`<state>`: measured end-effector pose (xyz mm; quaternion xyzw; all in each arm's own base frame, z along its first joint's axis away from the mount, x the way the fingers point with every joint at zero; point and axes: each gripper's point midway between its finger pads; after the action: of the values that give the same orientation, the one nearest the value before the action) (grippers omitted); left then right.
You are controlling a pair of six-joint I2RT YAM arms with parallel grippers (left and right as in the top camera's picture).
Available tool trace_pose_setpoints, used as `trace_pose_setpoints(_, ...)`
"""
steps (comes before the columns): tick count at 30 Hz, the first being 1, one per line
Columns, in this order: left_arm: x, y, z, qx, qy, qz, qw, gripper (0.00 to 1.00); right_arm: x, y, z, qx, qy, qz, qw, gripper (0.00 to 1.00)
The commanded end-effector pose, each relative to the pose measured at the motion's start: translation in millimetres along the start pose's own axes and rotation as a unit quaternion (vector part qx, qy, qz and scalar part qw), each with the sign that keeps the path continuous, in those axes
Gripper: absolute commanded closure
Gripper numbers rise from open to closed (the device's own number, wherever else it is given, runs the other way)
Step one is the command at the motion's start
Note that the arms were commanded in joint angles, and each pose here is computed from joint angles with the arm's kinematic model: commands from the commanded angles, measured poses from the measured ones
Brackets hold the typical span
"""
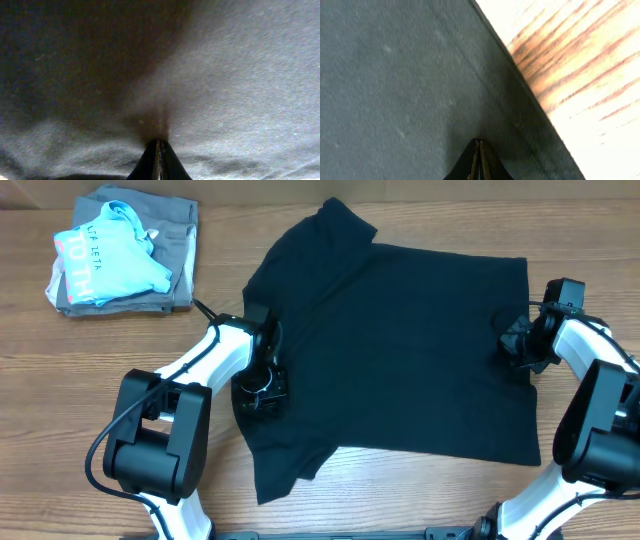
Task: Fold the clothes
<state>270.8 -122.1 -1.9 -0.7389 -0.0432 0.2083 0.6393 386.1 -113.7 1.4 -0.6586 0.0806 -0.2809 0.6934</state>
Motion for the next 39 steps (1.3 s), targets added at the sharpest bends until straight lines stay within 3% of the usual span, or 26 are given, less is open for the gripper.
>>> trace_pose_setpoints(1,-1,7,11,0.022,-0.001,0.004,1.0,0.96,6,6,-10,-0.025,0.007,-0.007,1.0,0.94)
trace_pose_setpoints(18,-8,8,14,0.027,0.009,0.018,0.999,0.96,10,26,-57,-0.1,0.043,-0.01,0.994,0.96)
trace_pose_setpoints(28,-12,7,17,0.034,0.007,0.027,0.999,0.96,18,22,-61,-0.066,0.065,-0.005,0.996,0.95)
trace_pose_setpoints(32,-8,6,14,0.029,0.009,0.019,0.999,0.96,31,7,-49,-0.044,0.065,0.002,0.997,0.76)
trace_pose_setpoints(33,-6,5,13,0.028,0.009,0.015,0.999,0.96,38,-1,-43,-0.031,0.065,0.005,0.997,0.59)
trace_pose_setpoints(35,-1,-1,9,0.026,0.011,0.007,1.0,0.96,48,-16,-35,-0.015,0.065,0.008,0.998,0.34)
trace_pose_setpoints(39,10,-29,-2,0.021,0.016,-0.019,0.999,0.96,72,-62,-28,-0.012,0.08,-0.005,0.997,0.33)
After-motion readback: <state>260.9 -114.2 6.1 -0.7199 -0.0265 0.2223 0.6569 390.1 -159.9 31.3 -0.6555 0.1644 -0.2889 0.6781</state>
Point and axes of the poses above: each gripper's point midway between its finger pads, its own y axis out along the fingers, its own z axis along the line the jaws close on, x = y × z, and after that the axes turned 14 degrees about -y, right-handed
